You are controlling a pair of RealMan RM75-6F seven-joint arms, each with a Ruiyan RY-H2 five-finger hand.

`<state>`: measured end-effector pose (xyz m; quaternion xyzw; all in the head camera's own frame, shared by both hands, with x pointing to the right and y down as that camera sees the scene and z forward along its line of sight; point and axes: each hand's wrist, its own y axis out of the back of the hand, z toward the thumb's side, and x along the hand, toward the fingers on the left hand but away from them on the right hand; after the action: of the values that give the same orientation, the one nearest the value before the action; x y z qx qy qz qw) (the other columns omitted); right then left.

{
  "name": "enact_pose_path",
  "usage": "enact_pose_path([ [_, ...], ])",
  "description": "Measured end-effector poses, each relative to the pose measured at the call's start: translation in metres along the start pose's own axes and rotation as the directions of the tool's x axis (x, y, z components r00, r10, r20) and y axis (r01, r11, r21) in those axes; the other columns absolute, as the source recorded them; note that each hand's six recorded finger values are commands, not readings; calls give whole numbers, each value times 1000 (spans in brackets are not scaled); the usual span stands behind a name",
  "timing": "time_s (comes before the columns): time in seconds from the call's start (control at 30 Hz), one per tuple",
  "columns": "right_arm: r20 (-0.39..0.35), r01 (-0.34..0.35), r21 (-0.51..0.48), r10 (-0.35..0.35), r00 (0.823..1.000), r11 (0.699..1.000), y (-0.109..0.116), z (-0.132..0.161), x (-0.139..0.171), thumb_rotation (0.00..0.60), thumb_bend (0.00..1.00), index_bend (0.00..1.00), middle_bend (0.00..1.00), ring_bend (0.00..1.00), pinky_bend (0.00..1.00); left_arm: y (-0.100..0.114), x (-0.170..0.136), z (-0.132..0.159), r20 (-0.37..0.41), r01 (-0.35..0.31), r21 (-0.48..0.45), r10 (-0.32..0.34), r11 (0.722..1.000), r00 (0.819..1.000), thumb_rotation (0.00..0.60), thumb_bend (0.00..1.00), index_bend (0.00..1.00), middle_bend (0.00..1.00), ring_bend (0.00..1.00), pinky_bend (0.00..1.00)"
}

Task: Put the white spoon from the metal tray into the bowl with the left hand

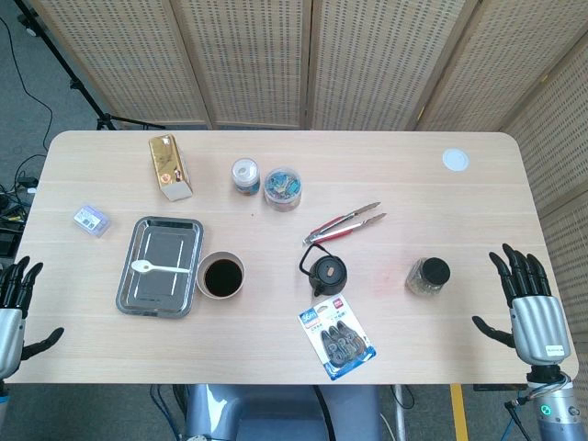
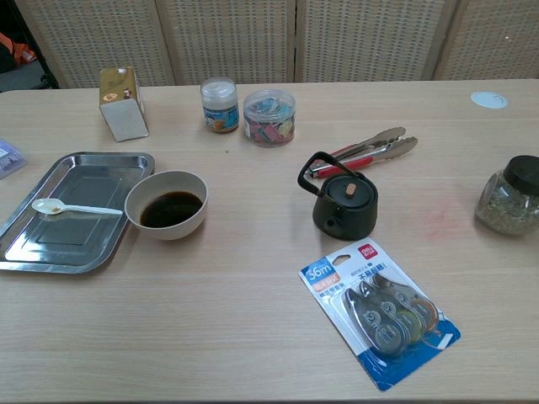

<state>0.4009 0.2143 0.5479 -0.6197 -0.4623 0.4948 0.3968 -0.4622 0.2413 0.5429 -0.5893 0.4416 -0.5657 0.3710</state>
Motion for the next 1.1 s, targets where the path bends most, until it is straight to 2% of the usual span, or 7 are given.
enact_pose_path([
  [0.3, 4, 3, -1, -3, 1000, 1000, -1, 0, 0, 600, 28, 5, 0, 0, 0, -2, 1, -1, -1, 21, -4, -21, 1000, 1000, 600, 33, 0, 0, 0, 0],
  [0.43, 10, -5, -6, 5, 1000, 1000, -3, -1, 0, 600, 28, 5, 0, 0, 0, -5, 4, 0, 7, 30, -8, -30, 1000, 1000, 600, 92, 9, 0, 0, 0],
  [0.5, 15, -9, -9, 9, 1000, 1000, -4, -2, -1, 600, 28, 5, 0, 0, 0, -9, 5, 1, 12, 41, -6, -41, 999, 999, 600, 132, 59, 0, 0, 0],
  [0.67, 22, -7, -23, 7, 1000, 1000, -2, -3, -2, 600, 28, 5, 0, 0, 0, -21, 10, -1, 14, 77, -5, -77, 997, 997, 600, 197, 320, 0, 0, 0],
  [0.73, 26, -4, -28, 5, 1000, 1000, 0, -4, -2, 600, 28, 5, 0, 0, 0, -24, 15, -3, 8, 84, -7, -84, 996, 996, 600, 250, 370, 0, 0, 0],
  [0.93, 33, -7, -41, 8, 999, 999, 1, -6, -3, 600, 28, 5, 0, 0, 0, -37, 37, -6, -4, 114, -30, -114, 993, 993, 600, 345, 395, 0, 0, 0],
  [1.1, 36, -14, -46, 16, 999, 999, 0, -7, -3, 600, 28, 5, 0, 0, 0, -57, 62, -1, 7, 203, -62, -203, 977, 979, 600, 367, 421, 0, 0, 0],
])
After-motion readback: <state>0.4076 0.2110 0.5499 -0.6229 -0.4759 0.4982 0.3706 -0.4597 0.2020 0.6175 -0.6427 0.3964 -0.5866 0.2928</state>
